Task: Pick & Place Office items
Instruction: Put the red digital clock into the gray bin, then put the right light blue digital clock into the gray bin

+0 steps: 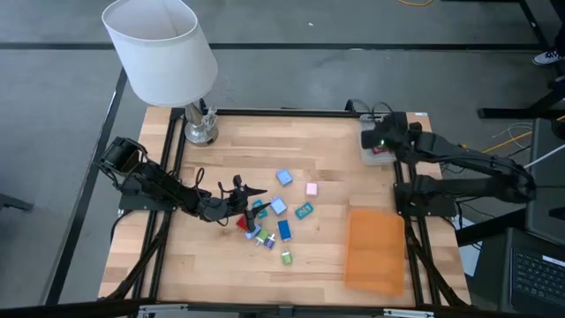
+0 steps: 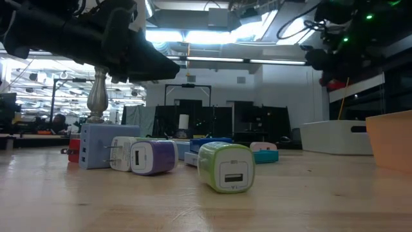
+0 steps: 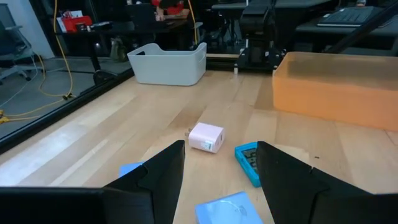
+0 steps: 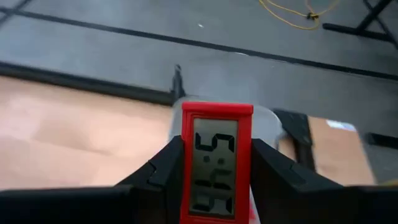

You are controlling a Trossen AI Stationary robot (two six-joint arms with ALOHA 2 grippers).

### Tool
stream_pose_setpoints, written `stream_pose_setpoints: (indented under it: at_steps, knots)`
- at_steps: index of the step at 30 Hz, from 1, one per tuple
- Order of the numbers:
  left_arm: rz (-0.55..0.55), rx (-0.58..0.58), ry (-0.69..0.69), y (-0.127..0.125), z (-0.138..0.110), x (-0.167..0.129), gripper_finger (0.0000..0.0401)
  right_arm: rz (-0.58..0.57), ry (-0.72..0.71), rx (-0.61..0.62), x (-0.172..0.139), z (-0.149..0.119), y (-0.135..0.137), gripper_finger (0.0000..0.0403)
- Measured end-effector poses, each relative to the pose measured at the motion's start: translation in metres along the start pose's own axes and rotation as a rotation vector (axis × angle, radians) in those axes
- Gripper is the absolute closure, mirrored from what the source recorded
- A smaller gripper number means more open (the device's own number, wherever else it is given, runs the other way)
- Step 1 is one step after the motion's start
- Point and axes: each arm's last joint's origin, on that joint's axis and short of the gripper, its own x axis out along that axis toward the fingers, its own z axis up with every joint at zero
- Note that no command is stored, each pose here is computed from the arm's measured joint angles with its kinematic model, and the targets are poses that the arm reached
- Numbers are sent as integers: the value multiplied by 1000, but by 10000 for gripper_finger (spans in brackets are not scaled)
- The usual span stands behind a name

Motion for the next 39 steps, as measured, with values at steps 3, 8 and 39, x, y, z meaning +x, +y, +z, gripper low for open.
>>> stream_pose_setpoints:
  at_steps: [3,8,39]
  knots:
    - [0,0,0,0,0,0,207,48,-12,21,11,14,-1,264]
    - [0,0,0,0,0,0,207,30,49,26,35,21,-6,264]
    - [-18,-24,5,-1,0,0,207,17,382,-36,120,3,3,134]
